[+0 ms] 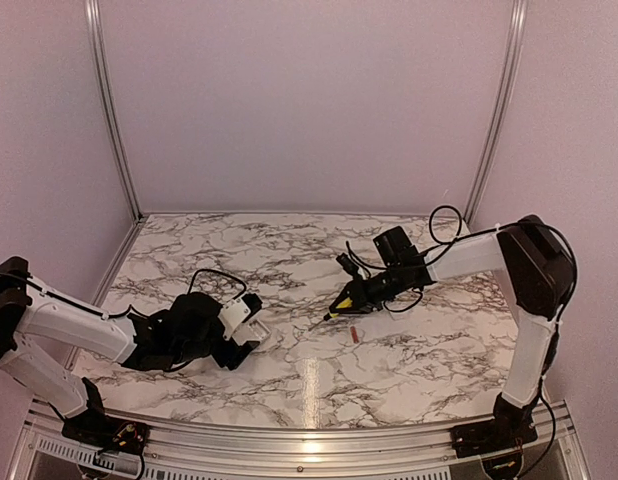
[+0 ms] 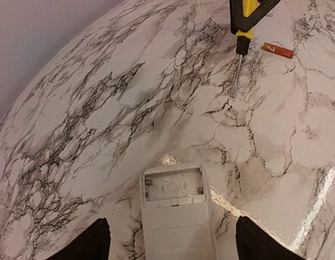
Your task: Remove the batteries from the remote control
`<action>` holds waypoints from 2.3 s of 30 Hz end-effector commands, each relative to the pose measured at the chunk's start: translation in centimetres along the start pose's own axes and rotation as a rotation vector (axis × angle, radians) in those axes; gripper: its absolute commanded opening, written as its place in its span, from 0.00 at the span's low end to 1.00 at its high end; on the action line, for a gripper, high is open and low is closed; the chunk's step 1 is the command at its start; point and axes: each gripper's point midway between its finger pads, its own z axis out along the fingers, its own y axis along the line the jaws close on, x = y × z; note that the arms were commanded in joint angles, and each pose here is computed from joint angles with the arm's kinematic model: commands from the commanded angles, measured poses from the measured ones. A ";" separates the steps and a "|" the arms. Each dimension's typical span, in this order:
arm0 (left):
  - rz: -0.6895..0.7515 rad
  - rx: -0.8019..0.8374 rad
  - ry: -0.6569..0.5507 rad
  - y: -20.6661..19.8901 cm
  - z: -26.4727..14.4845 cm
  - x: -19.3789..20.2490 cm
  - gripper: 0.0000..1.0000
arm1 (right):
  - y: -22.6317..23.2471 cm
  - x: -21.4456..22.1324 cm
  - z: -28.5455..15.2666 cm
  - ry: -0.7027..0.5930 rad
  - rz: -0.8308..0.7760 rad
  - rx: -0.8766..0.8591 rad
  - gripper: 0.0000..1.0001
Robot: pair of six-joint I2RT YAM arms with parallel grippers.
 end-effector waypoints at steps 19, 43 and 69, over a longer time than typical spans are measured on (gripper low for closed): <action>-0.052 -0.042 -0.130 1.5 -1.7 -3.9 0.89 | -2.8 0.3 0.2 0.071 -0.035 0.179 0.58; 0.017 -0.340 -0.312 11.6 -11.3 -13.4 0.89 | 11.1 -14.1 -17.4 -0.492 -0.455 0.475 0.99; -0.363 -0.865 -0.273 28.3 -12.8 1.8 0.99 | 0.1 -4.4 -29.2 -1.018 -0.601 1.167 0.99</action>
